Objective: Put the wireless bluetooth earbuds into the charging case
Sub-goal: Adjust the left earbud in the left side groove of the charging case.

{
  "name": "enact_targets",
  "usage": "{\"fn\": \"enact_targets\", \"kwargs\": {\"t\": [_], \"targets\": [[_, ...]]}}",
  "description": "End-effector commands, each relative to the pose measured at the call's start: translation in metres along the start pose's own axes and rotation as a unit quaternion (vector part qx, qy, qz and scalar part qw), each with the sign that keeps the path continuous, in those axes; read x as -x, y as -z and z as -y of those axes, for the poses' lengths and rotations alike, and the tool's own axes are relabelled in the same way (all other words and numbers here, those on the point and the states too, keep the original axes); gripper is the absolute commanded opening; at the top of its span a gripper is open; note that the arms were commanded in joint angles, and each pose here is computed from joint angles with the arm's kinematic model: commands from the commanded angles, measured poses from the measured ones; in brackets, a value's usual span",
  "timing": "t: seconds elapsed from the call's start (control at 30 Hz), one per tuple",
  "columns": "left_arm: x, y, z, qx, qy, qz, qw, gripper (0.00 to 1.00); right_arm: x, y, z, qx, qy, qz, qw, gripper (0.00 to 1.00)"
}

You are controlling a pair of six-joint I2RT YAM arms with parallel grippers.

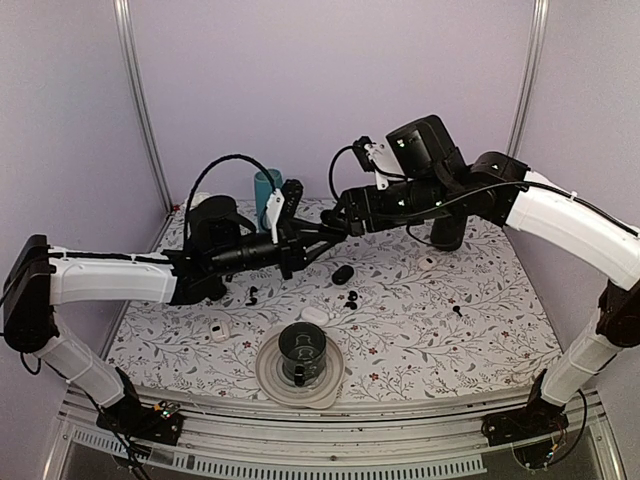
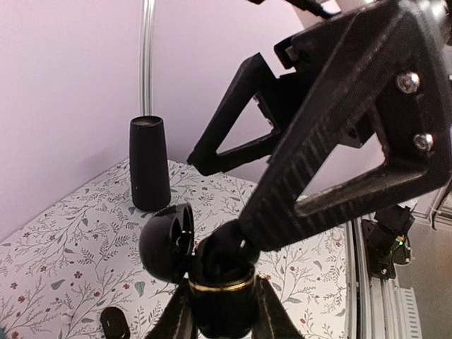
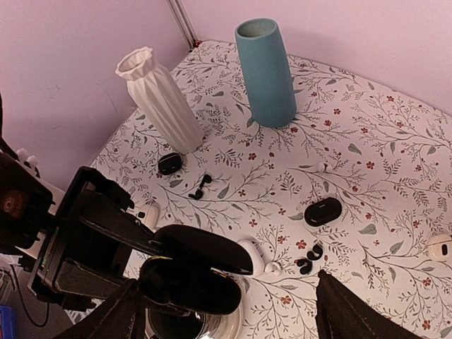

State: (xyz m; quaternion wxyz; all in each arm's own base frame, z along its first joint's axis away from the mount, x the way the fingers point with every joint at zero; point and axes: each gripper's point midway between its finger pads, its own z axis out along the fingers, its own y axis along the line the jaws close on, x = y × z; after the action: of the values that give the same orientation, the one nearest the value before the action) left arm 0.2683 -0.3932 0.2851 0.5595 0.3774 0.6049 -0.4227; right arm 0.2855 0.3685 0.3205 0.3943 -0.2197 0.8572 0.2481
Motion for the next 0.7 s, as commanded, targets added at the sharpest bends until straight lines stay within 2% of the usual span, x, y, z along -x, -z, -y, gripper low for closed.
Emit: {"fn": "enact_targets", "kwargs": {"t": [0.0,0.27,0.67], "targets": [[0.048,0.016,0.02,-0.053,-0.016,0.076,0.996,0.0,0.001,0.008,0.018,-0.03,0.01,0.009,0.999,0.82],[0.051,0.017,0.026,-0.083,-0.009,0.076,0.994,0.0,0.007,0.013,0.013,-0.017,0.02,0.022,0.999,0.82],[0.045,0.017,0.011,-0.059,0.005,0.072,0.996,0.0,0.019,0.039,0.018,0.013,-0.001,0.068,0.998,0.84]]}}
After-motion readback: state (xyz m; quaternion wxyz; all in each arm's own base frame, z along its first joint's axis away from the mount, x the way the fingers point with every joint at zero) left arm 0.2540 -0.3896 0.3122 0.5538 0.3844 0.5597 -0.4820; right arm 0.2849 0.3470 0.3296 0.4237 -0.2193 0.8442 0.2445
